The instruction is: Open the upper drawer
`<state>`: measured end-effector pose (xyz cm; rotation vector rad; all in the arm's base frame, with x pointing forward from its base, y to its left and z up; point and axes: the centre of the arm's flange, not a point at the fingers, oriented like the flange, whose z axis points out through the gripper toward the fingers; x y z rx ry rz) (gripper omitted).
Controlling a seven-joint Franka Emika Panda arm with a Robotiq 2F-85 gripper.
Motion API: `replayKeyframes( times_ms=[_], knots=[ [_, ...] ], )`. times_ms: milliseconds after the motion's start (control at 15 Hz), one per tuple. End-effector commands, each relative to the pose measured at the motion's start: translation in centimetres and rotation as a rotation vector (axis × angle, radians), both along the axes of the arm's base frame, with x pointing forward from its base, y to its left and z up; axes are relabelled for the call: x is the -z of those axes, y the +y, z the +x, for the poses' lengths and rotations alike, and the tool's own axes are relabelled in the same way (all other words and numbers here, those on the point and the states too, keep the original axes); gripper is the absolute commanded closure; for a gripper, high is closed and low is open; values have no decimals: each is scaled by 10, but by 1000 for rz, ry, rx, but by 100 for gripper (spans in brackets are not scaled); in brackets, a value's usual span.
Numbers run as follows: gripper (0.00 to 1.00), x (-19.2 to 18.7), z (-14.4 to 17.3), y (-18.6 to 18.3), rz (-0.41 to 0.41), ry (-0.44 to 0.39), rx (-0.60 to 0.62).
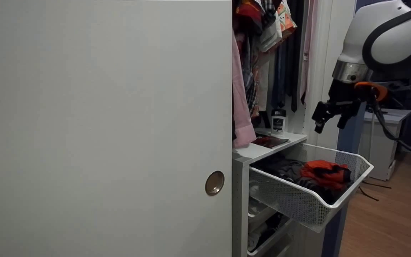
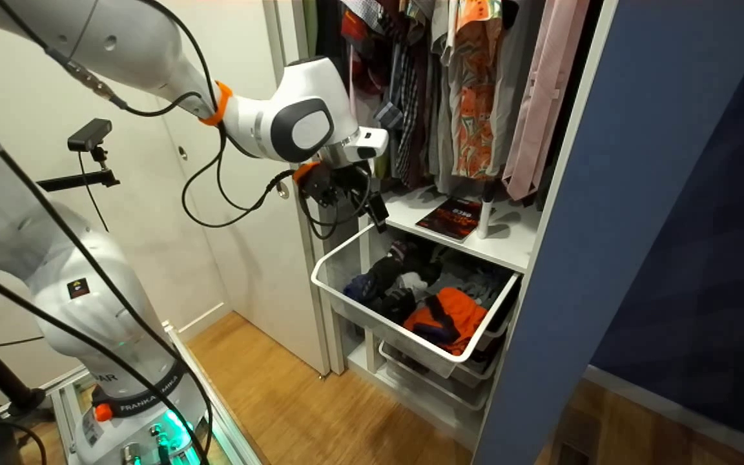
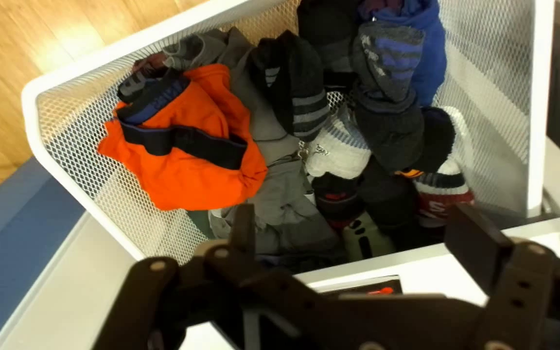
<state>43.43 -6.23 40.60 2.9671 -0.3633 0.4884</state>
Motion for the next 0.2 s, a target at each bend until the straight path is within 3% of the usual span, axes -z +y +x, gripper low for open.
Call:
replayKeyframes(
  times_ms=[0, 133],
  knots=[
    [0, -2, -7, 1, 0, -11, -33],
    [0, -4, -15, 2, -2, -21, -60]
  ],
)
